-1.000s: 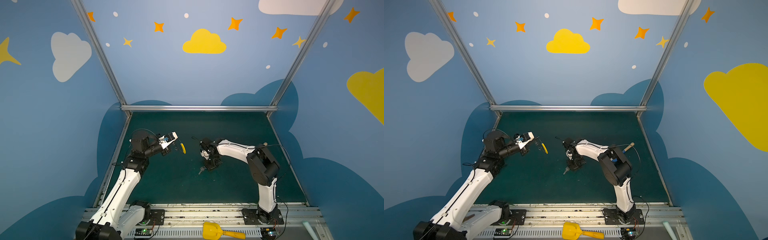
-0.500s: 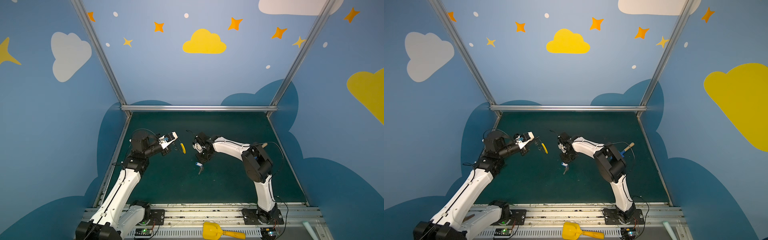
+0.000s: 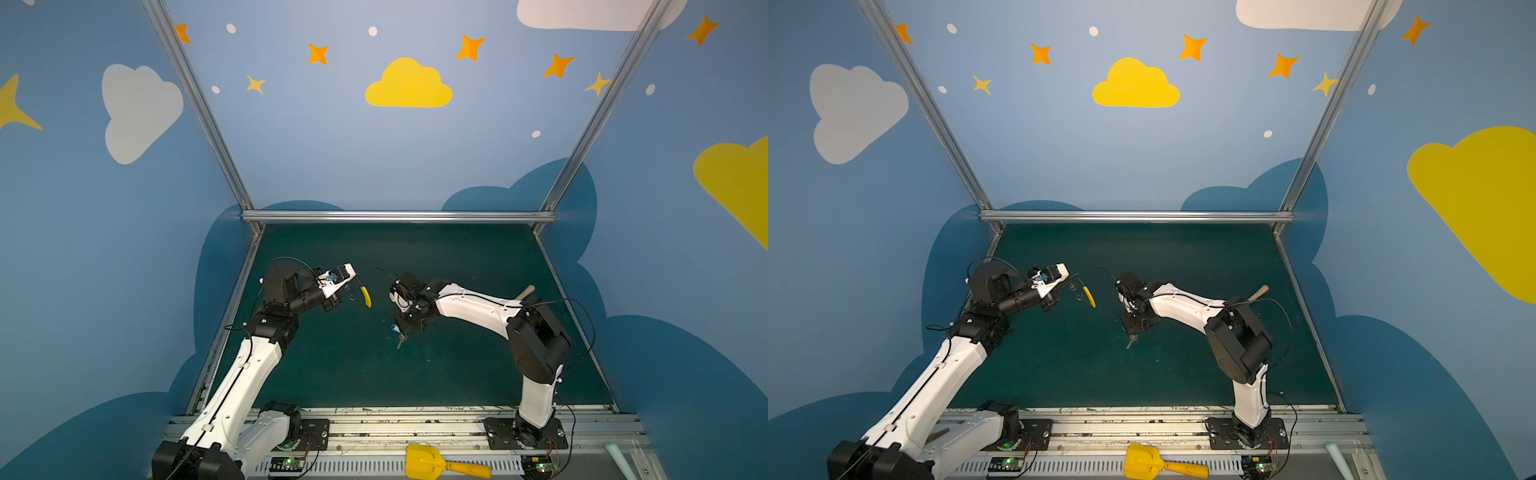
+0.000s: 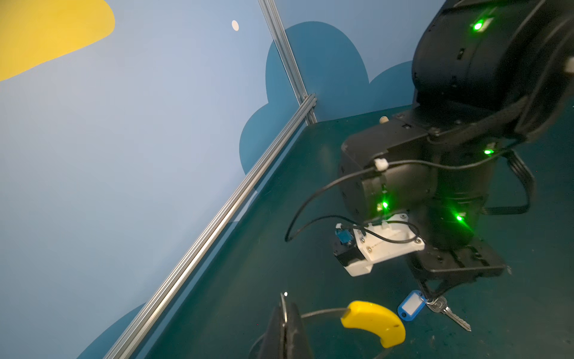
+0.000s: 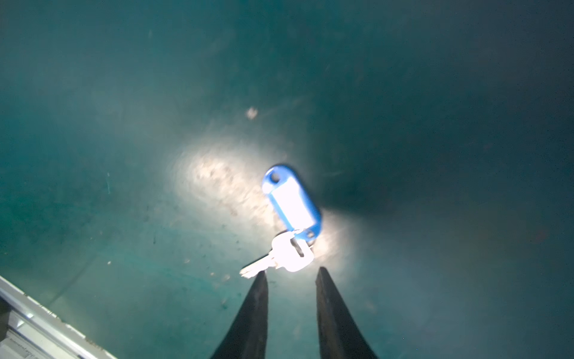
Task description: Put the keys on the keyring
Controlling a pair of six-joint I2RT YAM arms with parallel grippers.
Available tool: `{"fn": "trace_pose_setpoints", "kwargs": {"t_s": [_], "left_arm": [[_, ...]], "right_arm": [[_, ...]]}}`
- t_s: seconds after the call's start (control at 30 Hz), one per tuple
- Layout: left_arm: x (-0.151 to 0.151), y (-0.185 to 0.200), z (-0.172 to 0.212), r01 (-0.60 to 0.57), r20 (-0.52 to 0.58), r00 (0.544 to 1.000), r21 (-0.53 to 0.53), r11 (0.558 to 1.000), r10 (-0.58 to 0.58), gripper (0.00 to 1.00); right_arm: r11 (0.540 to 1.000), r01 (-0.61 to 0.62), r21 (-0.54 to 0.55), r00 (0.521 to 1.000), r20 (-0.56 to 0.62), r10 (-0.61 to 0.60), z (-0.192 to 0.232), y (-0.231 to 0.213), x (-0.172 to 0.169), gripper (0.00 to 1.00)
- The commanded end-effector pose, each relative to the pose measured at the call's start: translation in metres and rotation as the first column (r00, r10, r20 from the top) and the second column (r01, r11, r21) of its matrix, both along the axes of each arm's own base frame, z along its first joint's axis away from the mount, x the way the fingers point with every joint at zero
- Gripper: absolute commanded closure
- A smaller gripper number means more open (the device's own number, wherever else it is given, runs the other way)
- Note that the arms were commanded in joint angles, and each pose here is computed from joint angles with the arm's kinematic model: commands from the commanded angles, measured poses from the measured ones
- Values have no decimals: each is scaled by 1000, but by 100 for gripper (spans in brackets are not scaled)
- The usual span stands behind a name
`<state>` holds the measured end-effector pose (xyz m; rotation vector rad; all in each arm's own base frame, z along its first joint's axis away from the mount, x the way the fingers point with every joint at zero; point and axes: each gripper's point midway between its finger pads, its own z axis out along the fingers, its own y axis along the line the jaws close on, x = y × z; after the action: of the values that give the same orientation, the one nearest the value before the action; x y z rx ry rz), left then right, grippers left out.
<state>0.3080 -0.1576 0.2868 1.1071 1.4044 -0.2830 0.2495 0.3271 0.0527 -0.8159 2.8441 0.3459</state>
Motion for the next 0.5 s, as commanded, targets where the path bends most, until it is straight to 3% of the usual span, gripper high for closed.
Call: {"fn": "trace_pose_setpoints", "kwargs": {"t_s": [0.0,0.47], "left_arm": [[-2,-2,3,21,5,1000,-19,1000,-21,96],[-6,-1,3,23,0,1000,-9,1000,-23,96]], "right_arm": [[991,112,-69,991,-62,-117,-16,-15,-8,71],[983,141,-116,988,-52,-148,-27,-5,3,70]]}}
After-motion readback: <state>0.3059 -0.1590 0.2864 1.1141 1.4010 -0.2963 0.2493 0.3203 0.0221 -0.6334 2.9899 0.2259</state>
